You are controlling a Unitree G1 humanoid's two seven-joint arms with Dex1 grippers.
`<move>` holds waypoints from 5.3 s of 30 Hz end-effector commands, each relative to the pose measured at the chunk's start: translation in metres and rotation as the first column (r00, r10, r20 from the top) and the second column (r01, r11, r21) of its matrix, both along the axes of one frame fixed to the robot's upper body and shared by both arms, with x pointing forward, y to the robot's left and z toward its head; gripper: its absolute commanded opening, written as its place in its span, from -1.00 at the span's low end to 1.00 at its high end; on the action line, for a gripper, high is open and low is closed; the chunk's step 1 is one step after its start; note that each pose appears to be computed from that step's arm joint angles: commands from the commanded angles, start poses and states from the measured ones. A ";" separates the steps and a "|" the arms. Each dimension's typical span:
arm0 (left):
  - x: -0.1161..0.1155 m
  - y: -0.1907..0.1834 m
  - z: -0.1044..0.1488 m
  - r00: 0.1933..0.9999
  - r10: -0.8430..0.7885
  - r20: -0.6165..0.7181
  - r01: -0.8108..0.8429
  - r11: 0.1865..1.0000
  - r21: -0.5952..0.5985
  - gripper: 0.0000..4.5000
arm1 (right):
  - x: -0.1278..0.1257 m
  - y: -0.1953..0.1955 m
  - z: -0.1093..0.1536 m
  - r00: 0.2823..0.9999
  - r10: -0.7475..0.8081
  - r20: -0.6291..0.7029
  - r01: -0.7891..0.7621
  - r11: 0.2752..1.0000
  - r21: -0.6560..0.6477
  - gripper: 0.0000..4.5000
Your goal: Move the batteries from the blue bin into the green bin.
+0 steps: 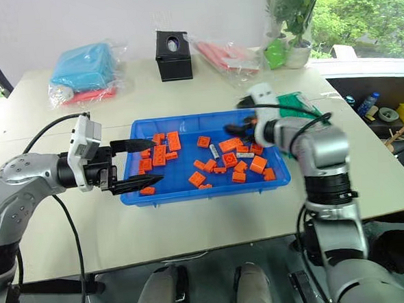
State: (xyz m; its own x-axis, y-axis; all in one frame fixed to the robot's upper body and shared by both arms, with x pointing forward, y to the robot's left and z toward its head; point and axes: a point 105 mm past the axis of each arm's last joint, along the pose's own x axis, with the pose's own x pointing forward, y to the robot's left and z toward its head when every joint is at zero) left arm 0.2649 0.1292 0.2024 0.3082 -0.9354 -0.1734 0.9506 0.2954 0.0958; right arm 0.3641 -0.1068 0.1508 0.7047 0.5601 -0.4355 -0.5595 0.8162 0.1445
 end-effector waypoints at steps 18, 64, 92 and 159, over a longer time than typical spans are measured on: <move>0.000 0.001 0.017 0.998 0.015 0.067 -0.015 1.000 0.001 1.00 | 0.007 0.026 -0.038 0.998 0.015 -0.059 -0.018 0.999 -0.043 0.54; 0.006 -0.009 0.014 0.998 -0.048 0.052 0.048 0.999 -0.006 1.00 | 0.005 -0.128 0.066 0.957 0.026 0.290 0.043 0.972 -0.232 0.31; 0.000 -0.004 0.019 0.997 0.016 0.081 -0.016 1.000 0.000 1.00 | 0.003 -0.072 -0.022 0.791 0.604 -0.100 -0.575 0.678 -0.458 0.09; 0.008 -0.012 0.018 0.995 -0.020 0.093 0.021 1.000 -0.014 1.00 | -0.025 -0.070 -0.006 0.963 -0.155 -0.219 0.116 0.977 -0.180 0.98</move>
